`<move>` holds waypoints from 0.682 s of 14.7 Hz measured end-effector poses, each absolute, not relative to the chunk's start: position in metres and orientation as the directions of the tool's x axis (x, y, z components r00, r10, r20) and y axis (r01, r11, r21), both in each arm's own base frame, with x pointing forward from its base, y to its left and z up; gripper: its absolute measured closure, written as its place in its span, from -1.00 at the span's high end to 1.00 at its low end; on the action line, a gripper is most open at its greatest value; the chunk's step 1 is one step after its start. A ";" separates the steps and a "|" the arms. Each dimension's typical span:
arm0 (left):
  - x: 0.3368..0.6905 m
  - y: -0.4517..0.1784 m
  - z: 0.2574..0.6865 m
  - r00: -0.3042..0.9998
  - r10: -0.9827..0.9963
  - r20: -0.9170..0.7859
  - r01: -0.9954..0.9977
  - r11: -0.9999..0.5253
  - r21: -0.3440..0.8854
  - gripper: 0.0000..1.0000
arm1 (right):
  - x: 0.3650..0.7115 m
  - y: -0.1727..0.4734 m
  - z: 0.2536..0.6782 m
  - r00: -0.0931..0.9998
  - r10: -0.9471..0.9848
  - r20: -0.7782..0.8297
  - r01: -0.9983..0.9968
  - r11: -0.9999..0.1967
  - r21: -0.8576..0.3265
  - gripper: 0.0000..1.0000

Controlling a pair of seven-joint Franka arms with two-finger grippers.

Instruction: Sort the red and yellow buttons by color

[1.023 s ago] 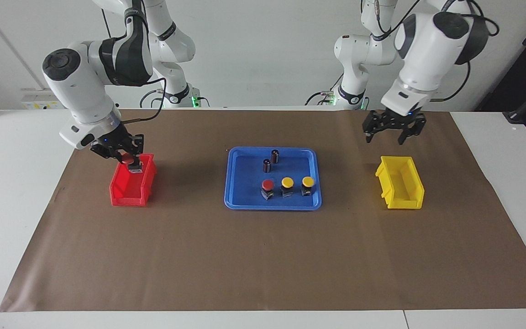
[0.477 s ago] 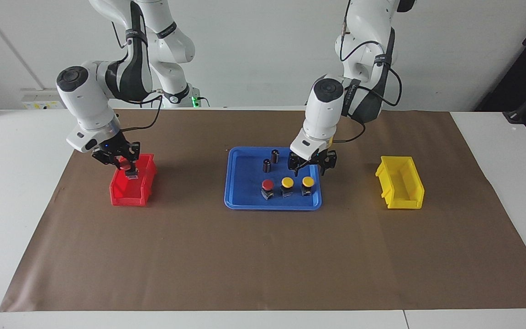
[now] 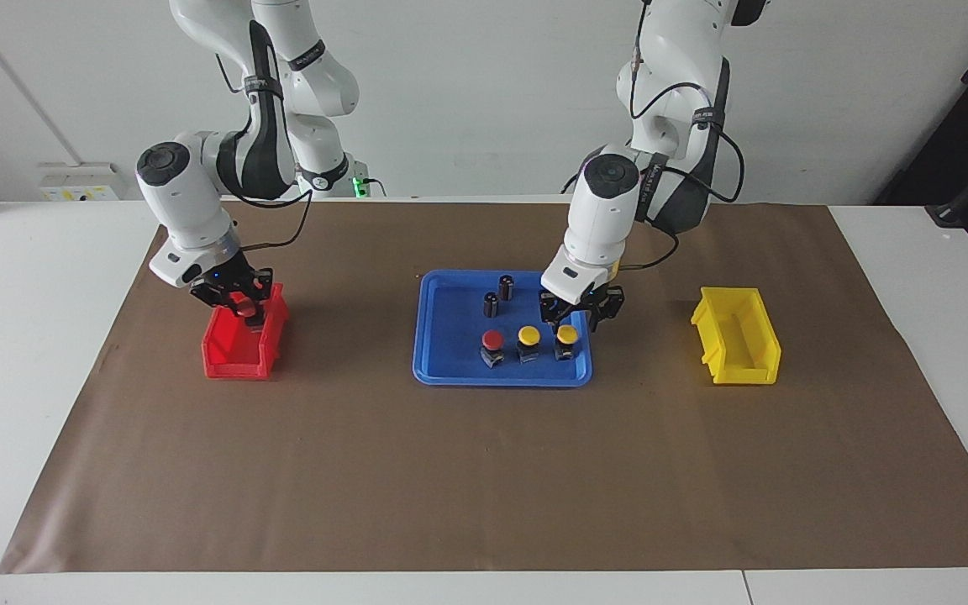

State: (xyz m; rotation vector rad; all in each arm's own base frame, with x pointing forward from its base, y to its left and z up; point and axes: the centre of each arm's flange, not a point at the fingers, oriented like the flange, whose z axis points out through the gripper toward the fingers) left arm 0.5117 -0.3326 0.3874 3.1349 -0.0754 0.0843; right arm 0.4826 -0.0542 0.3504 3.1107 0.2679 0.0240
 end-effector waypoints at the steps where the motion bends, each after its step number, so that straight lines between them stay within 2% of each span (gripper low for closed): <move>1: 0.511 -0.333 0.384 0.997 -0.048 0.053 -0.049 -0.999 0.003 0.41 | 0.481 -0.056 0.348 0.986 0.167 0.011 0.167 -0.986 0.020 -0.18; 3: 0.512 -0.335 0.375 0.997 -0.051 0.053 -0.052 -0.999 0.003 0.41 | 0.479 -0.056 0.345 0.986 0.166 0.006 0.166 -0.986 0.018 -0.18; 4: 0.512 -0.336 0.370 0.997 -0.053 0.051 -0.053 -0.999 0.003 0.41 | 0.478 -0.056 0.345 0.986 0.166 0.005 0.166 -0.986 0.018 -0.09; 7: 0.514 -0.338 0.360 0.997 -0.054 0.048 -0.054 -0.999 0.002 0.36 | 0.481 -0.056 0.350 0.986 0.167 -0.005 0.167 -0.986 0.016 -0.05; 9: 0.514 -0.338 0.355 0.998 -0.049 0.046 -0.049 -0.999 0.001 0.29 | 0.493 -0.054 0.377 0.984 0.173 -0.036 0.173 -0.985 0.008 0.24; 10: 0.514 -0.338 0.354 0.998 -0.035 0.044 -0.035 -0.999 0.000 0.11 | 0.504 -0.048 0.401 0.982 0.185 -0.043 0.186 -0.983 0.007 0.45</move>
